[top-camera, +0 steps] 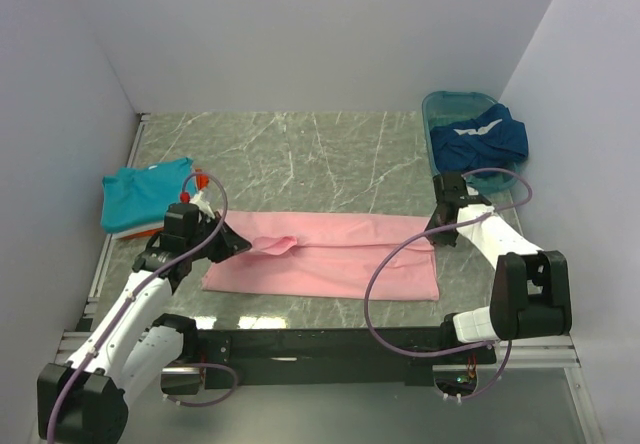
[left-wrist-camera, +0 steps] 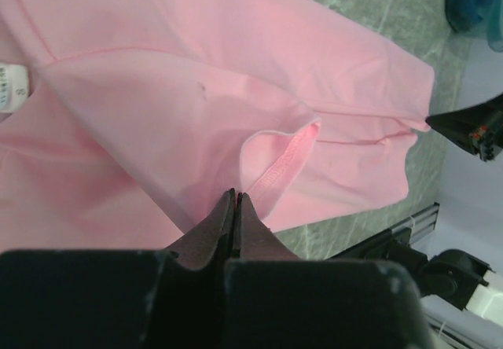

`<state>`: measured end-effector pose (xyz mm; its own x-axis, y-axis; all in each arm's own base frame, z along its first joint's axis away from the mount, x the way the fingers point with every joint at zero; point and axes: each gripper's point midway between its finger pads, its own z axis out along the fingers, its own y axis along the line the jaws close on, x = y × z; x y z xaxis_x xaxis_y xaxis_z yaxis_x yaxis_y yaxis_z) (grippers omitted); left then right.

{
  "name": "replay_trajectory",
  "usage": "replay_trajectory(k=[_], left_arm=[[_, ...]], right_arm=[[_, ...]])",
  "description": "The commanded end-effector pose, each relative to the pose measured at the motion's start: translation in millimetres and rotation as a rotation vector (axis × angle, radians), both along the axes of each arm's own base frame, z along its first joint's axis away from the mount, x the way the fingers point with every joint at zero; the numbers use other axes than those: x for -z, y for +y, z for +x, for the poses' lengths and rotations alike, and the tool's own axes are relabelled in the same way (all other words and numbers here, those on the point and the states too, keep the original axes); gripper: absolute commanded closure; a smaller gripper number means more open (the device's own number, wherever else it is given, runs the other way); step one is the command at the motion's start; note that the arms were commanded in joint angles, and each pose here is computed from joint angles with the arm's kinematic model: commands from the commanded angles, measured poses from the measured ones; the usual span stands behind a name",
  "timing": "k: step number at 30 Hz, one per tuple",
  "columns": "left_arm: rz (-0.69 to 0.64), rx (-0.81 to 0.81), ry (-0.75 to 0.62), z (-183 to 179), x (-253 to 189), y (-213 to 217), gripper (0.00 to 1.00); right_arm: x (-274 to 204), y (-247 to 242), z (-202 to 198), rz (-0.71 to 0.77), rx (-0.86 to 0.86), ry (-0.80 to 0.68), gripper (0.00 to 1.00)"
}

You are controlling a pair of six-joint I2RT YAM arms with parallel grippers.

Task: Fold and stack the t-shirts
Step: Fold the tshirt

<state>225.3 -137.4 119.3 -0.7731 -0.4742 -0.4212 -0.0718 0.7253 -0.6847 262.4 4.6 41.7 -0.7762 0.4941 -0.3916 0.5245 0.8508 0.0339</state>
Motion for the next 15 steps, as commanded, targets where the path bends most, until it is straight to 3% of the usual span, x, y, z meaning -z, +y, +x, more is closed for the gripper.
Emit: replay_trajectory(k=[1,4,6,7,9,15], left_arm=[[0.033,-0.081,0.024,1.0,1.8,9.2,1.00],[0.029,-0.101,0.034,0.5,0.8,10.4,1.00],[0.023,-0.098,0.049,-2.0,2.5,8.8,1.00],[0.021,-0.097,0.056,-3.1,3.1,7.9,1.00],[0.018,-0.087,0.066,-5.3,5.1,5.1,1.00],[0.022,-0.045,0.092,-13.3,9.6,-4.4,1.00]], right_arm=[[-1.0,-4.3,-2.0,-0.028,0.028,-0.014,1.00],[1.5,-3.1,-5.5,-0.024,0.029,-0.004,0.97],[2.6,-2.8,-7.2,-0.019,0.035,-0.001,0.82],[2.4,-2.7,-7.7,-0.018,0.039,-0.002,0.70],[-3.5,-3.3,-5.7,-0.024,0.046,-0.025,0.63],[-20.8,-5.9,5.3,-0.043,0.048,-0.093,0.59]])
